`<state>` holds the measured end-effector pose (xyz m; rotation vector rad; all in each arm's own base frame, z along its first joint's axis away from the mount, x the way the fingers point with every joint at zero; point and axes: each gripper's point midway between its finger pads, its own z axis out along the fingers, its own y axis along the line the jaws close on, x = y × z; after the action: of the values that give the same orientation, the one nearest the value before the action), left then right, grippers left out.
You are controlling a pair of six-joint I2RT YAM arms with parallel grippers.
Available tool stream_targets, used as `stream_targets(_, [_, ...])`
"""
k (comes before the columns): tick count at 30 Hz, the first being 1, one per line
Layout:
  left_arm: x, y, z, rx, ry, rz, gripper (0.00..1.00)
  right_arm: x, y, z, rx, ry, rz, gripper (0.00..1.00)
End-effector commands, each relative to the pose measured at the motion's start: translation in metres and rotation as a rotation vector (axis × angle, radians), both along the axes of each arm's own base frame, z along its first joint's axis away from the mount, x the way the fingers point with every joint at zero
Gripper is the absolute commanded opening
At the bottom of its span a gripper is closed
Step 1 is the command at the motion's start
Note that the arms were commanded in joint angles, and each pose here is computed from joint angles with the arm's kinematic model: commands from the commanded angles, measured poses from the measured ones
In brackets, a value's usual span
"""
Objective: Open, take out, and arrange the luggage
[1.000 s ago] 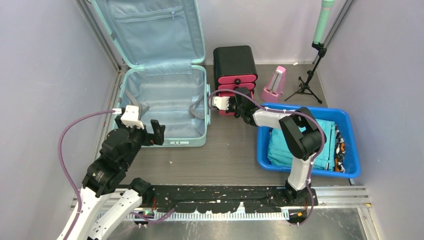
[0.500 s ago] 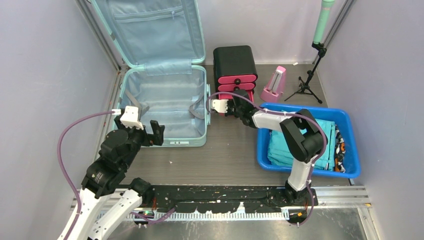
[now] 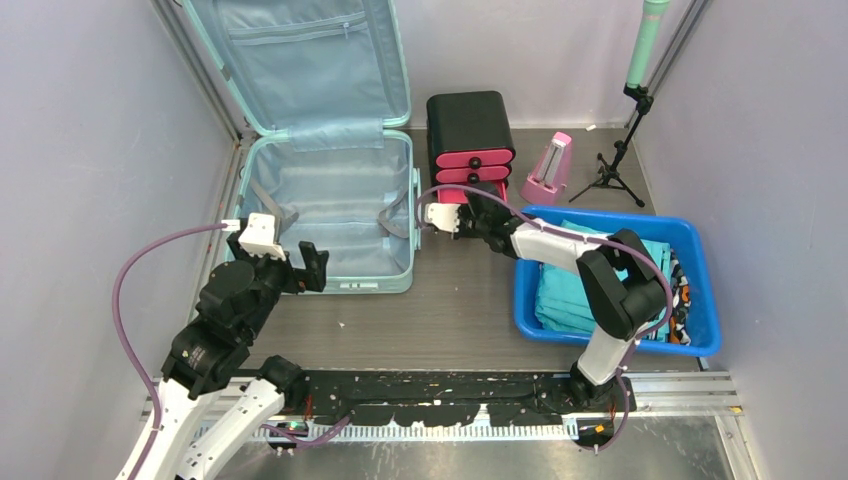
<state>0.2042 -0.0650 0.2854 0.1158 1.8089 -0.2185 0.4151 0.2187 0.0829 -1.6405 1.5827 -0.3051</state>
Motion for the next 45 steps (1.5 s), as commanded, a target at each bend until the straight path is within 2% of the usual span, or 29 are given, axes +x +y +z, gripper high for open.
stream_targets(1, [0.002,0.001,0.006,-0.006,-0.031,0.007,1.0,-0.012,0.013,0.037,0.043,0.011,0.008,0.27])
stream_targets(4, [0.001,0.002,0.007,-0.008,-0.036,0.009,1.0,-0.03,0.024,0.034,0.074,0.103,0.06,0.23])
stream_targets(10, [0.0,0.003,0.009,-0.012,-0.049,0.013,1.0,-0.047,0.033,0.016,0.085,0.194,0.118,0.2])
stream_targets(12, [-0.001,0.004,0.01,-0.015,-0.054,0.014,1.0,-0.049,0.033,0.009,0.077,0.201,0.134,0.16])
stream_targets(16, [-0.002,0.004,0.011,-0.017,-0.06,0.013,1.0,-0.043,0.029,-0.009,0.034,0.187,0.131,0.03])
stream_targets(22, [-0.002,0.005,0.011,-0.016,-0.061,0.013,1.0,-0.019,0.028,-0.025,0.023,0.098,0.102,0.0])
stream_targets(27, [-0.002,0.004,0.01,-0.015,-0.06,0.011,1.0,0.003,0.029,-0.019,0.047,0.003,0.077,0.0])
stream_targets(45, [0.0,0.003,0.009,-0.006,-0.052,0.008,1.0,0.075,-0.001,0.006,-0.035,-0.254,0.019,0.0])
